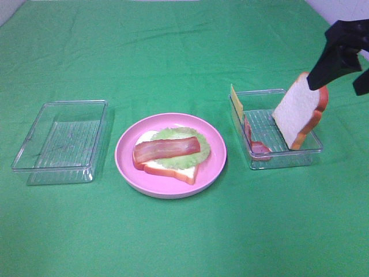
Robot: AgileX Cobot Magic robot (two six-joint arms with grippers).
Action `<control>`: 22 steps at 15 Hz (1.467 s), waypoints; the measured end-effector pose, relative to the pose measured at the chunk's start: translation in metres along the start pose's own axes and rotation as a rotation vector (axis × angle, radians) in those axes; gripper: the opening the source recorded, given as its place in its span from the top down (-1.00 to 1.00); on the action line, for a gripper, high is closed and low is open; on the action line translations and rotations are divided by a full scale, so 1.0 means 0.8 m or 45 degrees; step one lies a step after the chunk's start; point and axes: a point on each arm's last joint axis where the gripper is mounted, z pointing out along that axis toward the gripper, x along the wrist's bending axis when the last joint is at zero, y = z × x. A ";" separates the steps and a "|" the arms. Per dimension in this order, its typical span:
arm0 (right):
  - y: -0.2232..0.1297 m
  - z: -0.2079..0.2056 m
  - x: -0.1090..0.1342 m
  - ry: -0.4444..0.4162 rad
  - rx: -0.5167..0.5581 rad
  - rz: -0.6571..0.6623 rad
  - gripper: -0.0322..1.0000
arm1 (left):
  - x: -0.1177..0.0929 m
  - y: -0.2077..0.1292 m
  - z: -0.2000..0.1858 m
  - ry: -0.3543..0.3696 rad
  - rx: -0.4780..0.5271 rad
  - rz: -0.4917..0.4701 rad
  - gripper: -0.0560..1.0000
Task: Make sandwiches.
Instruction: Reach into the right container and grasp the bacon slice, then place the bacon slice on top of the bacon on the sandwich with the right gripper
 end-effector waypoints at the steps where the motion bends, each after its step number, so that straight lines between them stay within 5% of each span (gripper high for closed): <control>1: 0.017 0.015 0.012 0.004 0.040 -0.063 -0.52 | 0.000 0.000 0.000 0.000 0.000 0.000 -0.63; 2: 0.040 0.048 0.043 0.031 0.122 -0.132 -0.52 | 0.000 0.000 0.000 0.000 0.000 0.000 -0.63; 5: 0.070 0.100 0.071 0.048 0.262 -0.095 -0.52 | 0.000 0.000 0.000 0.000 0.000 0.000 -0.63; 14: 0.088 0.217 0.049 -0.036 0.479 -0.050 -0.13 | 0.000 0.000 0.000 0.000 0.000 0.000 -0.63; 19: 0.097 0.209 0.049 -0.063 0.481 -0.082 0.94 | 0.000 0.000 0.000 0.000 0.000 0.000 -0.63; 22: 0.108 0.180 0.057 -0.052 0.523 -0.101 0.94 | 0.000 0.000 0.000 0.000 0.000 0.000 -0.63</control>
